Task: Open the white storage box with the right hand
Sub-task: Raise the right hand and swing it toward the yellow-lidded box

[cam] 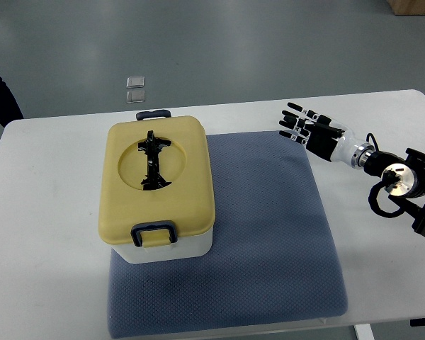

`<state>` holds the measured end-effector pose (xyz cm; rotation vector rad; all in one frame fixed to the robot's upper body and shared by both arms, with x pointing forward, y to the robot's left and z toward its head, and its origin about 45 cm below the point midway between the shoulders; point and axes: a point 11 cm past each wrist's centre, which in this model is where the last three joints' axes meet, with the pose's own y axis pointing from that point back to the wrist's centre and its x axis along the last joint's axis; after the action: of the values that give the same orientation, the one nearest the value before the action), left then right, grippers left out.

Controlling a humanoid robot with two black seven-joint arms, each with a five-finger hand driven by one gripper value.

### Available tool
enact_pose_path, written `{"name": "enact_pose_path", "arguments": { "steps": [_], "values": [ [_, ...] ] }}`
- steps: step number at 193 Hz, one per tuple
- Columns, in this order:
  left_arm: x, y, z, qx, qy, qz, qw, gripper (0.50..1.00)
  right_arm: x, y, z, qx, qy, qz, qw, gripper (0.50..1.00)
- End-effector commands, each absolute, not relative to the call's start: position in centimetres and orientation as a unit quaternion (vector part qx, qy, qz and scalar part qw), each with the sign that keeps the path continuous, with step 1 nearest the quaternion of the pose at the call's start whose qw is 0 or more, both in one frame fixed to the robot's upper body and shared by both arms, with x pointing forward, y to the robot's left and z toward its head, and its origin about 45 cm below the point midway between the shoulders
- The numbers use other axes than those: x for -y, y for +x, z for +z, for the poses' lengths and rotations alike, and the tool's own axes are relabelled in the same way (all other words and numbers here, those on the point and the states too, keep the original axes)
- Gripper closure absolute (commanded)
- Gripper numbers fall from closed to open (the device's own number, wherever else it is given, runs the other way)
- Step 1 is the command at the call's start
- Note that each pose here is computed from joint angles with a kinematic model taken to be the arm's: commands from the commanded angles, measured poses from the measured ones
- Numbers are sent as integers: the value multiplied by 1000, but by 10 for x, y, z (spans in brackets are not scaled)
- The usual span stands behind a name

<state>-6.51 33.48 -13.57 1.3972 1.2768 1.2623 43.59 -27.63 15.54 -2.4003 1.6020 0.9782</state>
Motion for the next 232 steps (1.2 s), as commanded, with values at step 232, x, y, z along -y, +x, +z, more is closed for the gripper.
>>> {"name": "enact_pose_path", "arguments": {
  "steps": [232],
  "values": [
    [-340,-56,-136,-501,559,509,420,500,239,500,280,-501,-862,-3,-74,568]
  ]
}}
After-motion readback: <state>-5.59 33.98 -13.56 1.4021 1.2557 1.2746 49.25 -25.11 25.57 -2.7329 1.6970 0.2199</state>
